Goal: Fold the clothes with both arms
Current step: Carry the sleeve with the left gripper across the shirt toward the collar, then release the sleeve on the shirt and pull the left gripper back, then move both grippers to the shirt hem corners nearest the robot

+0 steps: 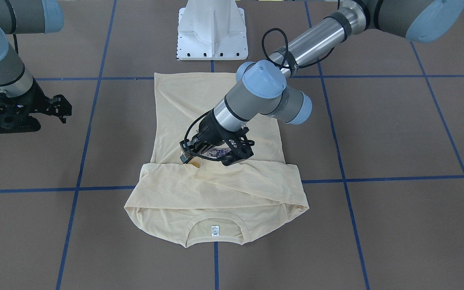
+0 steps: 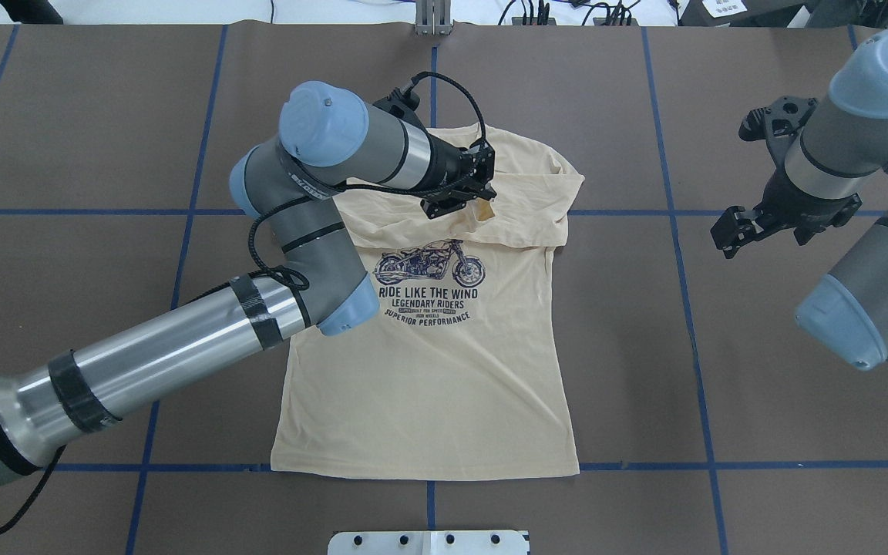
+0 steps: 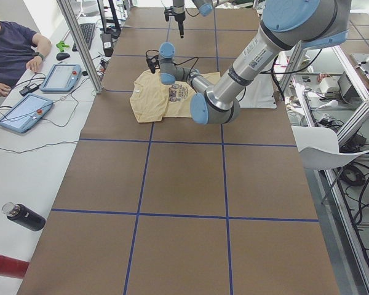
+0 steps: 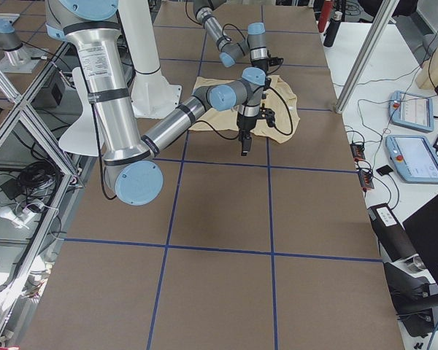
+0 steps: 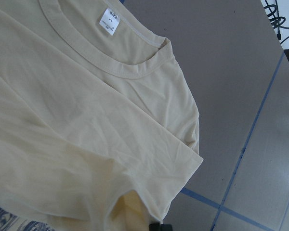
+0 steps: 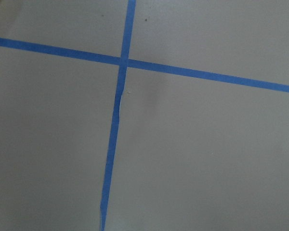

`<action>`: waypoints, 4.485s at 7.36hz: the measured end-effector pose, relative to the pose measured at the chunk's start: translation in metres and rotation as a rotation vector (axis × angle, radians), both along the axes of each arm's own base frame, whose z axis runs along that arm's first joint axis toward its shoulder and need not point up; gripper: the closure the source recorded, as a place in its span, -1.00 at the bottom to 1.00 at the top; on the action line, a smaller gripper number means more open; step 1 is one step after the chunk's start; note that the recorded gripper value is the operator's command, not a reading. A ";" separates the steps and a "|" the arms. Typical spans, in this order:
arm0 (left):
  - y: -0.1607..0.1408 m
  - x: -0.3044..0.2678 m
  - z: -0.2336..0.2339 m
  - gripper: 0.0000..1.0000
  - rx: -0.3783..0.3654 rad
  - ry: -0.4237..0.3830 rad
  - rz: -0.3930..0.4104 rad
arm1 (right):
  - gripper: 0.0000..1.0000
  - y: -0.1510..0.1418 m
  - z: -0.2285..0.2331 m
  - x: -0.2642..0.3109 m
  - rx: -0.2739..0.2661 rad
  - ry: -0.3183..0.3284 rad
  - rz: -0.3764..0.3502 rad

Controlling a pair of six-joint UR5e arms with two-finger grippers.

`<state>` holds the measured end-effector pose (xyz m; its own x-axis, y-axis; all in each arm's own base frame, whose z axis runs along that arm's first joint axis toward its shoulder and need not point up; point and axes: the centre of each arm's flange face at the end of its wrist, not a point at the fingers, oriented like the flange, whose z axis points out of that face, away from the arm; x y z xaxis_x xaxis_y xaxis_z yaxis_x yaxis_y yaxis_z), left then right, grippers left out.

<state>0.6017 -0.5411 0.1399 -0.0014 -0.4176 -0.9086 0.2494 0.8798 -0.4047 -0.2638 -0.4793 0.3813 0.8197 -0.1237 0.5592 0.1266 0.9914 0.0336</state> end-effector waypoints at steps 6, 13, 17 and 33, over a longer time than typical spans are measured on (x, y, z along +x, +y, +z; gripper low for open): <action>0.070 0.061 -0.026 -1.00 0.167 0.053 -0.081 | -1.00 -0.003 -0.008 -0.005 0.002 -0.021 -0.004; 0.111 -0.093 0.040 -1.00 0.170 -0.055 0.029 | -1.00 0.074 -0.021 -0.081 -0.043 -0.292 0.122; 0.145 -0.156 0.096 -1.00 0.236 -0.181 0.081 | -1.00 0.208 -0.015 -0.186 -0.085 -0.327 0.172; 0.162 -0.182 0.116 -1.00 0.232 -0.195 0.087 | -0.39 0.266 -0.025 -0.234 -0.149 -0.319 0.206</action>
<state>0.4201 -0.3792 0.2557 0.2091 -0.1895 -0.9593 0.2224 0.9645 -0.1421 -0.4979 -0.2133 0.3560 0.6016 0.1266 0.7887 -0.0682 0.9919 -0.1072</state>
